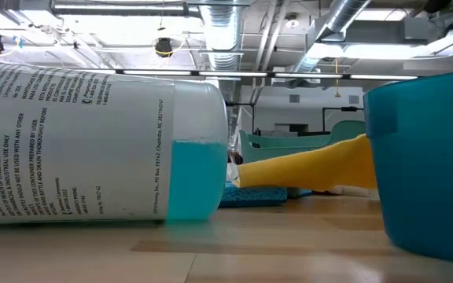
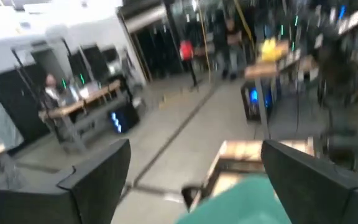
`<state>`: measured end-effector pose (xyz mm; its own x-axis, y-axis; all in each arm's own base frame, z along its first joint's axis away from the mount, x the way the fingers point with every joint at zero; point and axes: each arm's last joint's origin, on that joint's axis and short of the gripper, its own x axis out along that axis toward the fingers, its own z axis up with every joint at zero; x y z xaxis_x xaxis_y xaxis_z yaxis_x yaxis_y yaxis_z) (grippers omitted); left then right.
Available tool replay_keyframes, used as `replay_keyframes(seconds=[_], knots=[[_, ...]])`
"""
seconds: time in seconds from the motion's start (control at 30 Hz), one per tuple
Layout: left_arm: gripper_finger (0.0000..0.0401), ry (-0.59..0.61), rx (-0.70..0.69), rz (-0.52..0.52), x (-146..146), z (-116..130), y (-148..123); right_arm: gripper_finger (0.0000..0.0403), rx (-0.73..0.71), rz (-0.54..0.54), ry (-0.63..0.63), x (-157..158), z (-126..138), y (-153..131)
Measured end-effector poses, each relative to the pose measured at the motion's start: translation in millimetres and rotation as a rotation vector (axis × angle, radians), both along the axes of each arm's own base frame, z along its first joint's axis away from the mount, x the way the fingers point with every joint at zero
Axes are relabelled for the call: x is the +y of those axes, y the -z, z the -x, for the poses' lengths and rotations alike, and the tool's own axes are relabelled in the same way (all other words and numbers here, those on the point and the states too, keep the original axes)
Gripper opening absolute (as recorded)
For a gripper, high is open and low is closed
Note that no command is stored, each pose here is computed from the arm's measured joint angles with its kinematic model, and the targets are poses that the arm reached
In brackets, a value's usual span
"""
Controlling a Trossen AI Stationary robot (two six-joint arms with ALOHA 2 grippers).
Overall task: Pick & Place Kitchen Items
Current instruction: Put the white towel into the big green bin
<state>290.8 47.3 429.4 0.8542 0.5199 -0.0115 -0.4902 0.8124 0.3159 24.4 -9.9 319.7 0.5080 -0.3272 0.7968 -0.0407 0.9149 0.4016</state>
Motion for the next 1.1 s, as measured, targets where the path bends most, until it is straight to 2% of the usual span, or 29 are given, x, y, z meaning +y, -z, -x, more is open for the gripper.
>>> replay_keyframes(seconds=[0.3, 0.47, 0.73, 0.97, 1.1], knots=[[0.0370, -0.024, 0.466, 0.106, 8.4, -40.6, 80.6, 0.0000, -0.002, -0.001, -0.001, 0.0, 0.1, 0.0], [0.0370, -0.116, 0.708, 0.167, 23.0, -55.7, 130.9, 0.0000, -0.006, -0.006, -0.009, 0.0, 0.2, -0.1], [0.0370, -0.269, 0.790, 0.334, 56.1, -69.8, 182.7, 0.0000, -0.006, -0.008, -0.016, 0.1, 0.1, -0.1], [0.0370, -0.403, 0.911, 0.457, 82.2, -59.8, 213.2, 0.0000, -0.005, -0.006, -0.018, 0.1, 0.0, -0.1], [0.0370, -0.422, 0.967, 0.491, 91.2, -56.1, 224.2, 0.0000, -0.005, -0.006, -0.018, 0.1, 0.0, -0.1]])
